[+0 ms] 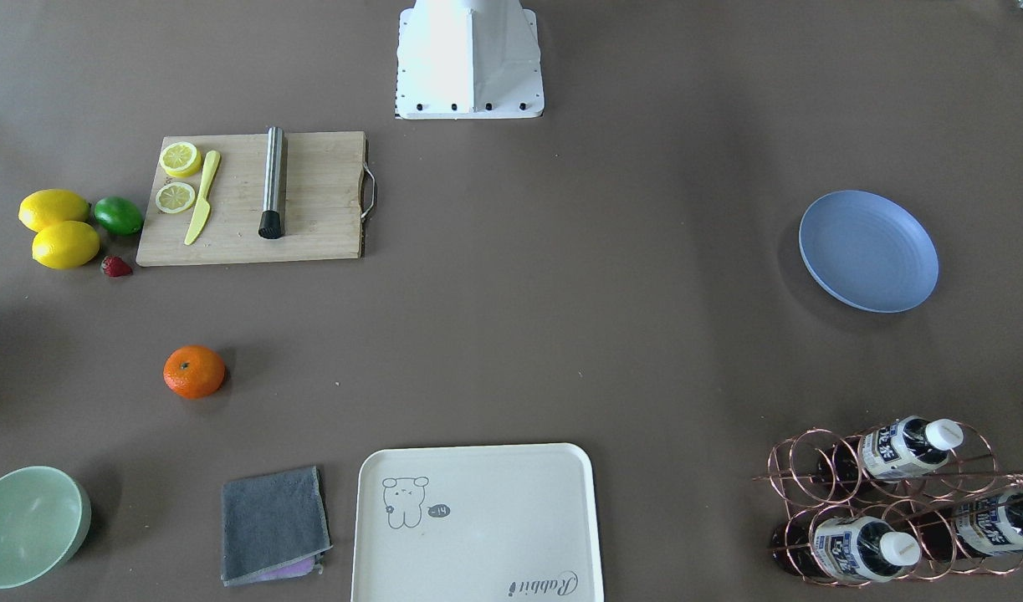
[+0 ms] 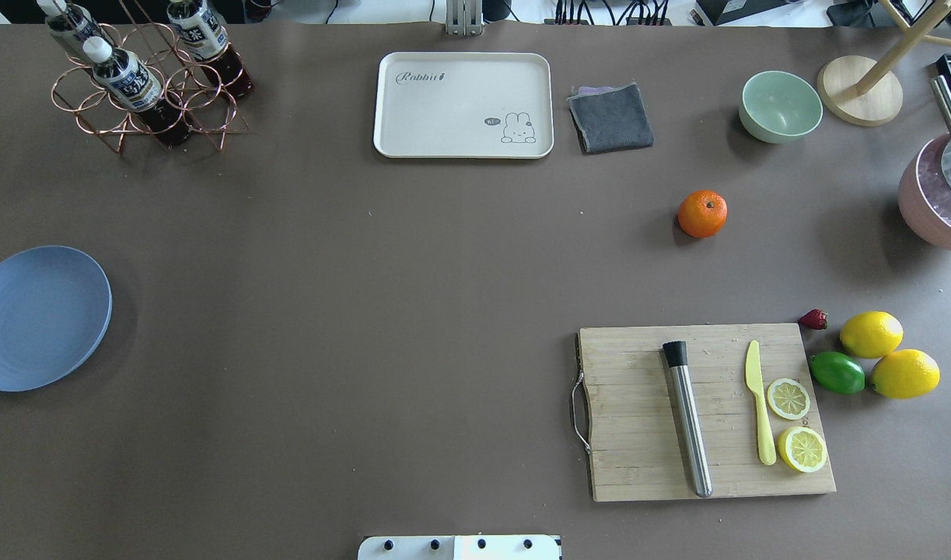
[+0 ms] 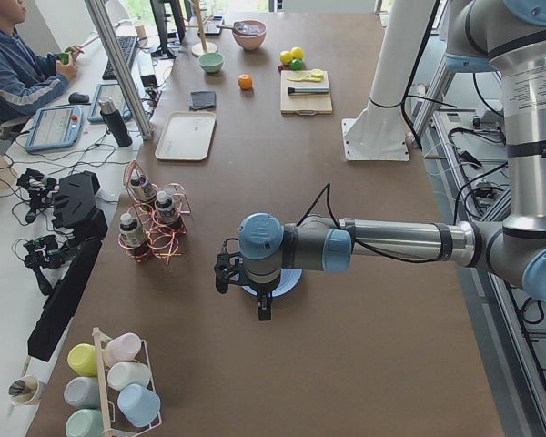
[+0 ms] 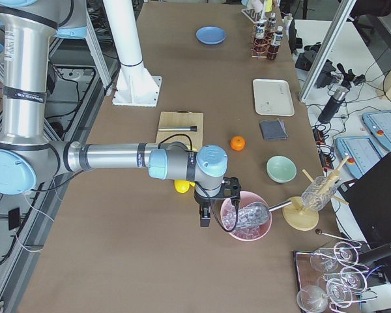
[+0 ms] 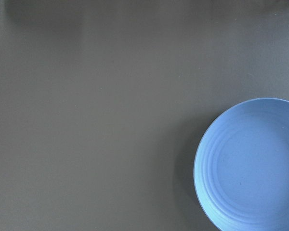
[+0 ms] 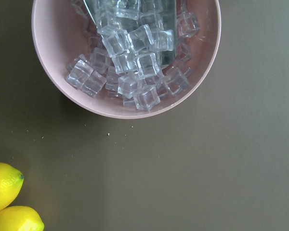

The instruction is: Pick orange to plate

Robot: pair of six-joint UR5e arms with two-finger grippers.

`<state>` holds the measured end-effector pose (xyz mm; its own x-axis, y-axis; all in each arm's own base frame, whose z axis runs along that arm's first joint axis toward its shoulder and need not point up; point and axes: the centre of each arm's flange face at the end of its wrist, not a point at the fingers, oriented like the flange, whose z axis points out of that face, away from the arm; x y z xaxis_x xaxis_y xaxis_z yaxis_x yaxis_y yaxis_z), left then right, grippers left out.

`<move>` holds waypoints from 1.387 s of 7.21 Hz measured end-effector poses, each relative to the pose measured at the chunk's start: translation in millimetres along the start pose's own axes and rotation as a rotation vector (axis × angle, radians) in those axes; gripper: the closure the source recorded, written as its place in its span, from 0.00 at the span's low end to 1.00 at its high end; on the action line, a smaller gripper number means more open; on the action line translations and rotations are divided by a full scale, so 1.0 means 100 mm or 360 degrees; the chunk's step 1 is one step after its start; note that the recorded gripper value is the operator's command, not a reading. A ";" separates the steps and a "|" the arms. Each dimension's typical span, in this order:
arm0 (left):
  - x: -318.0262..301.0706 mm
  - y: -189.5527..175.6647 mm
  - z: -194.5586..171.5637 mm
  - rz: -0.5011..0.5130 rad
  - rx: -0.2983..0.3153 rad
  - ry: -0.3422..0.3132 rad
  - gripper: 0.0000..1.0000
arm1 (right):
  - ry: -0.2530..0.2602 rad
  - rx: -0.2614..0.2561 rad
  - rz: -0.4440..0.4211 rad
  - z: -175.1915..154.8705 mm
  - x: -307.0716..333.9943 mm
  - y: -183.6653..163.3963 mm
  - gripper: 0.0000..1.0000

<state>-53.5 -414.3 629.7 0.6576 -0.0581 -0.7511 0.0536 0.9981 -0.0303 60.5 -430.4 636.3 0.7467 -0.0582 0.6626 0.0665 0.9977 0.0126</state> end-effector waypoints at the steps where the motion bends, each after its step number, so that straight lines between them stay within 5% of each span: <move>1: -0.01 0.00 0.00 -0.0001 -0.0002 -0.0001 0.02 | 0.0000 0.0000 0.0000 0.00 0.00 0.00 0.00; 10: 0.06 -0.10 -0.04 0.0021 0.0020 -0.0002 0.02 | -0.0003 0.0003 -0.0002 -0.01 -0.01 0.00 0.00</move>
<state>-53.5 -424.5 622.6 0.6592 -0.0449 -0.7506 0.0545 0.9984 -0.0119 60.4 -430.7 635.0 0.7455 -0.0592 0.6639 0.0660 0.9977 0.0149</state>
